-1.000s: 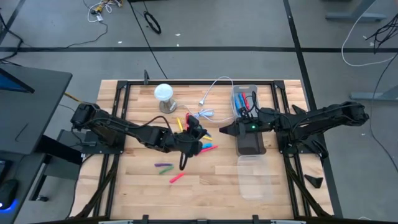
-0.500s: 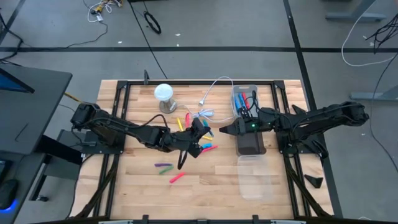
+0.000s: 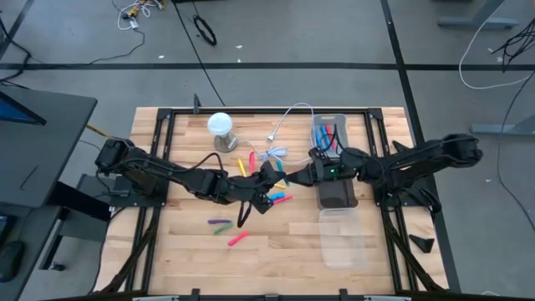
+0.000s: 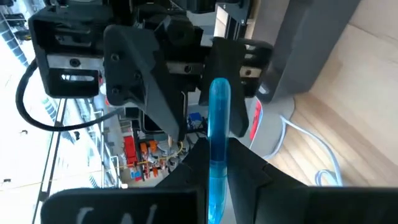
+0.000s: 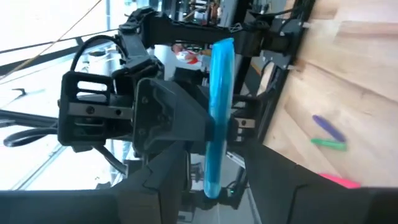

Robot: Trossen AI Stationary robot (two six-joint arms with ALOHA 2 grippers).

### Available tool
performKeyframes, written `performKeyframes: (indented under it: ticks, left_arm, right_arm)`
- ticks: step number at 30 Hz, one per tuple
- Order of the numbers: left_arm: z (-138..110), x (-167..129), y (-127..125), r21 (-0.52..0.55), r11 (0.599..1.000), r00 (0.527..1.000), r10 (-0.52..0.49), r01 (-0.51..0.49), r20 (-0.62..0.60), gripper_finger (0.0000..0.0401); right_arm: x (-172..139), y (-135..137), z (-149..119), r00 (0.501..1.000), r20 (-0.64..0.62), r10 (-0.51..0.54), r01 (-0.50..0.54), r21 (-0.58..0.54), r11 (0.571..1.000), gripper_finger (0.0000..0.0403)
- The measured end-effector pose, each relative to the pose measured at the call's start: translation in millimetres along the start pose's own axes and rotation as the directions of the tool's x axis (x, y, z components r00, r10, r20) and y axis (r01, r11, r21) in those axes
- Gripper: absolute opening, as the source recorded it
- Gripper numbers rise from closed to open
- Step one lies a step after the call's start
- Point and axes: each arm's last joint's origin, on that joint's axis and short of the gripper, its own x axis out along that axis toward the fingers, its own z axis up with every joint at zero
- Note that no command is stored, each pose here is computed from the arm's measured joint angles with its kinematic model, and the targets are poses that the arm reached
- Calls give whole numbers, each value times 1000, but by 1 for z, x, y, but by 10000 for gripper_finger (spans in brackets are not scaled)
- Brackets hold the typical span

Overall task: Pick & Place Markers
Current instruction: Put the blue mini marker into the black bin

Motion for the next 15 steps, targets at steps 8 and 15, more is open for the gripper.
performKeyframes:
  ticks: [8, 15]
  left_arm:
    - [-1, 1, 0, -13, 1000, 1000, -1, 1, -1, 35]
    - [-2, 1, 0, -12, 1000, 1000, -4, 4, -7, 35]
  right_arm:
    - [10, 0, -1, 999, -51, 2, -2, -2, 1000, 164]
    - [13, 2, -1, 998, -68, 0, 0, -5, 1000, 116]
